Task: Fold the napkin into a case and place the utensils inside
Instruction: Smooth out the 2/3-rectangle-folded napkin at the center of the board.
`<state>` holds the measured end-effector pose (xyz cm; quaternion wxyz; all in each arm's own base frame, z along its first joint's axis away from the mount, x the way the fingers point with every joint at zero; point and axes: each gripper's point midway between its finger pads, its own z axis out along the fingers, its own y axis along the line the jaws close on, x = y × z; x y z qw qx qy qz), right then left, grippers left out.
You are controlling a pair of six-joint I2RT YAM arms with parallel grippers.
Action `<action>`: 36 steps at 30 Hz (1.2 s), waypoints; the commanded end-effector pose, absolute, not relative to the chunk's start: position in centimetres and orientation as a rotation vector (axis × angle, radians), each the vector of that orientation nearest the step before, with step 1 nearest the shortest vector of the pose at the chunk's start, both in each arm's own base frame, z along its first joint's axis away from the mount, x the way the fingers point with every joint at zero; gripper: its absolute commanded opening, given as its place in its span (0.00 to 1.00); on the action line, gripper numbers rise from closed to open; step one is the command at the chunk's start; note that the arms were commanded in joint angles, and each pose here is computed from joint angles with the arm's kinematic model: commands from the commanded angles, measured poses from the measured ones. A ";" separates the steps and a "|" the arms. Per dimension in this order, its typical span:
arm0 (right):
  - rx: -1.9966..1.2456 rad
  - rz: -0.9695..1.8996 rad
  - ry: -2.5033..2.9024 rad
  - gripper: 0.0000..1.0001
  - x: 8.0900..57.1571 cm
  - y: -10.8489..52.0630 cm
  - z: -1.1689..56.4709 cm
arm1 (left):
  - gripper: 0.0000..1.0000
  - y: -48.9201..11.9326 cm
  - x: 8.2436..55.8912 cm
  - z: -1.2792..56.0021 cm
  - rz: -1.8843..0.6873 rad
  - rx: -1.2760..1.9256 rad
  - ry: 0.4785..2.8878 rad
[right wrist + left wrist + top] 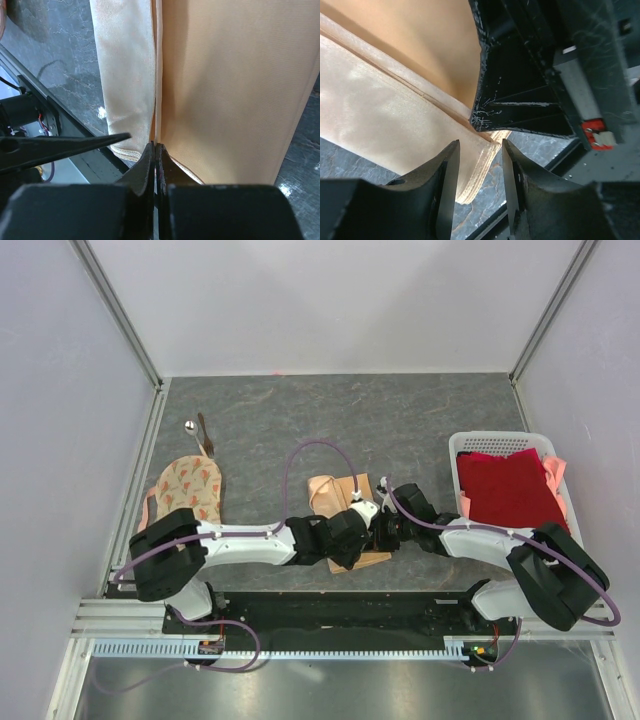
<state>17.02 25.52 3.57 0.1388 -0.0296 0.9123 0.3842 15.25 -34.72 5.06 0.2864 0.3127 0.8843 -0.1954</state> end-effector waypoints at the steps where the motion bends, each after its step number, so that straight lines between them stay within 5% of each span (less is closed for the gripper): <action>1: -0.094 1.173 2.592 0.00 17.0 26.2 4.5 | 0.47 -35.1 16.0 4.5 -0.419 0.865 2.295; 23: -0.091 1.180 2.594 0.00 16.9 26.2 4.4 | 0.52 -34.4 14.3 2.9 -0.330 0.918 2.287; 36: -0.104 1.196 2.623 0.00 16.0 26.5 3.7 | 0.10 -33.9 15.2 5.0 -0.309 0.832 2.255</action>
